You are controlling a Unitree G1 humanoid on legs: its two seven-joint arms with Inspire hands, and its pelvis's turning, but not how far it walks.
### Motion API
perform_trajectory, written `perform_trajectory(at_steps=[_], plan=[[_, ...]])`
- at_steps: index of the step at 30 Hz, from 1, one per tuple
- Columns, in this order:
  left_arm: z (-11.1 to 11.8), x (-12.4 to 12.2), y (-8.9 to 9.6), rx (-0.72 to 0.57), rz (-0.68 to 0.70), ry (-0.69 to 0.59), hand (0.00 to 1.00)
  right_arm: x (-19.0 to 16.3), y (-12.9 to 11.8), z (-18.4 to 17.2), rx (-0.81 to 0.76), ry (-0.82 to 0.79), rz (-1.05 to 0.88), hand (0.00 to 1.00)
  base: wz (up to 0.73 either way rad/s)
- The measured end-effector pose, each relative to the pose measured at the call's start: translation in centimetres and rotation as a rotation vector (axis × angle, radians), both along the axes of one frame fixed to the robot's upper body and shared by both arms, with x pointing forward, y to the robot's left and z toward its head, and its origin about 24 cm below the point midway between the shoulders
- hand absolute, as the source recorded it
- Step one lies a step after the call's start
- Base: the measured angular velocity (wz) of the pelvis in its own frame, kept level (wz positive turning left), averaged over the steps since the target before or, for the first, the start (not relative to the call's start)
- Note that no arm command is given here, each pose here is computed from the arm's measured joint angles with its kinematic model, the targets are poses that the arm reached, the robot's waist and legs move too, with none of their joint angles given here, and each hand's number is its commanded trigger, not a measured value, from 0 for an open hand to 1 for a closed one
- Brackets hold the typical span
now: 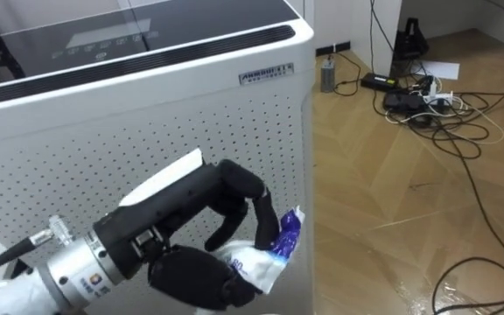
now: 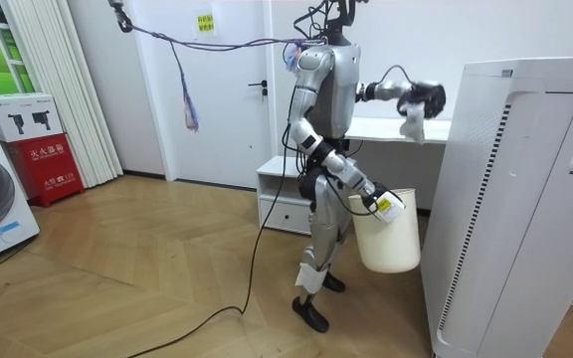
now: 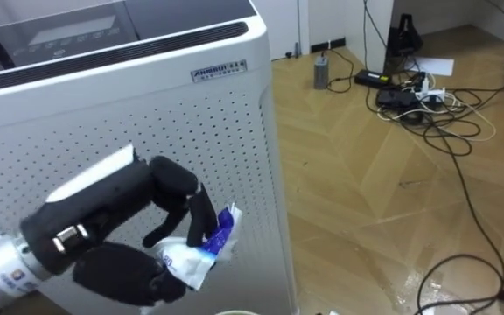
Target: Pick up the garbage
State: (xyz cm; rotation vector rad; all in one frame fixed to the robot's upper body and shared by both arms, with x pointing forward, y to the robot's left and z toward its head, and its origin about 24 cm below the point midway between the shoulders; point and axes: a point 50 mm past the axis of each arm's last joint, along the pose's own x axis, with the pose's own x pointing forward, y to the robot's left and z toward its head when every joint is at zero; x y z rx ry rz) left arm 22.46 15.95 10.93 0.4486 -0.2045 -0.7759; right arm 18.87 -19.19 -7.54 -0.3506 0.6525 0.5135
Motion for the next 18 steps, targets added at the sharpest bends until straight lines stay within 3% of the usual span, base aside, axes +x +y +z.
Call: perform_trajectory(at_steps=[5,10,18], plan=[[-2.9,0.5,-0.1,-0.004,0.038,0.111,1.0,0.7,0.1,-0.3,0.005,0.001,-0.02,1.0,0.02],[-6.4,0.5,-1.2,-0.059,0.051,0.259,1.0,1.5,0.3,-1.0,0.003,0.022,-0.053,1.0,-0.12],[-11.9,-0.2,-2.9,-0.033,0.038,0.489,1.0,2.5,1.5,-0.8,-0.004,0.008,-0.007,1.0,-0.11]])
